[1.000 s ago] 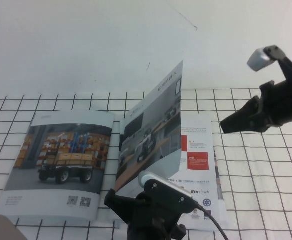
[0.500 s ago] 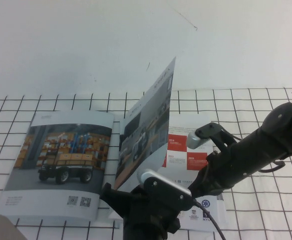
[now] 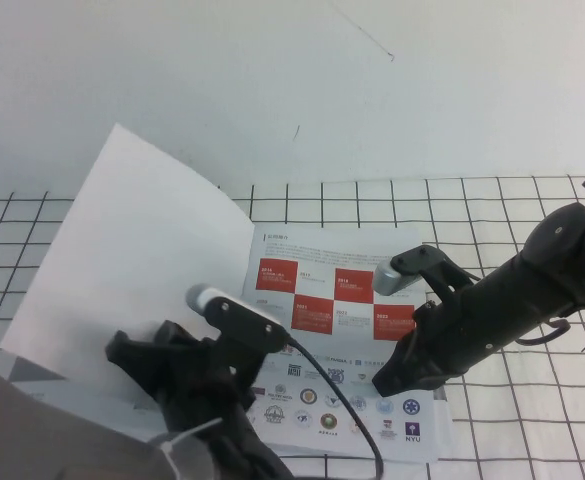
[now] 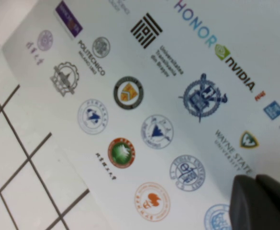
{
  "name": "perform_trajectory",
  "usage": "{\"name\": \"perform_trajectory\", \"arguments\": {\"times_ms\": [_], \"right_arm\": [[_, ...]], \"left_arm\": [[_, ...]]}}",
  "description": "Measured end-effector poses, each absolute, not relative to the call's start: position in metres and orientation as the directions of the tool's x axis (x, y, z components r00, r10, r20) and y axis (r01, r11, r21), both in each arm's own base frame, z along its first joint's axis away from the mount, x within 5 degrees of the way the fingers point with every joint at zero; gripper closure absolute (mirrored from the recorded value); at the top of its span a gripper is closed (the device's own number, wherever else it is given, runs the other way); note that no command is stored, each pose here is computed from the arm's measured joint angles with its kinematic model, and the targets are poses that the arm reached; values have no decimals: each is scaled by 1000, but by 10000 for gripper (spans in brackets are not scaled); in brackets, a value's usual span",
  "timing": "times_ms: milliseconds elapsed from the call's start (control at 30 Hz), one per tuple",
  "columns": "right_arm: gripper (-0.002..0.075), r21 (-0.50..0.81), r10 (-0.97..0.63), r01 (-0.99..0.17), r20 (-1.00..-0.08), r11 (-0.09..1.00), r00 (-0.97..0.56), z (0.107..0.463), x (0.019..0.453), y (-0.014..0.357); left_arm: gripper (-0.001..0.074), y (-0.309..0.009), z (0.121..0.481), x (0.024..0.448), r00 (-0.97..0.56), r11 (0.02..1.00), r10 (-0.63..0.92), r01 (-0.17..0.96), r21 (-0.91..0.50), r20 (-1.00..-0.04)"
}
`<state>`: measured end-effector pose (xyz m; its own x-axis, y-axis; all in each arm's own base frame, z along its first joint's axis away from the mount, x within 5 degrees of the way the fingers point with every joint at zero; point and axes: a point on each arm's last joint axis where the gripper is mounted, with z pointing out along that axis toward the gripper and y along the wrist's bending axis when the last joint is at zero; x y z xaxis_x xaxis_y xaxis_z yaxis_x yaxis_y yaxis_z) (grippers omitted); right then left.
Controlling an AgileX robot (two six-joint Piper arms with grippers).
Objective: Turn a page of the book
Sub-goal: Open the closed book
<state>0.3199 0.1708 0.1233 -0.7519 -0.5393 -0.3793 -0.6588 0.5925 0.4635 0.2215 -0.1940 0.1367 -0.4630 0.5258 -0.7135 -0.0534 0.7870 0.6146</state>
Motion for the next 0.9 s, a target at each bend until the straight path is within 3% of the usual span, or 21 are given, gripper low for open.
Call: {"name": "perform_trajectory", "arguments": {"times_ms": [133,233,467,767,900], "right_arm": [[725,466,-539,-658,-378,592,-753,123,320,171],[725,467,-537,-656,-377,593,-755,123,320,171],[725,468,-537,-654,-375,594,-756,123,320,171],[725,482,-517,-640,-379,598,-768,123,320,172],[725,479,-516,-646,-390,594,-763,125,321,172]], "left_arm": [[737,-164,136,243,-547,743,503,-123,658,-669],[737,-148,132,253,-613,734,479,-114,670,-629],[737,-127,107,266,-773,854,335,8,520,-539],[737,-121,114,270,-784,872,304,0,490,-541],[737,-125,135,265,-756,886,309,8,463,-578]]}}
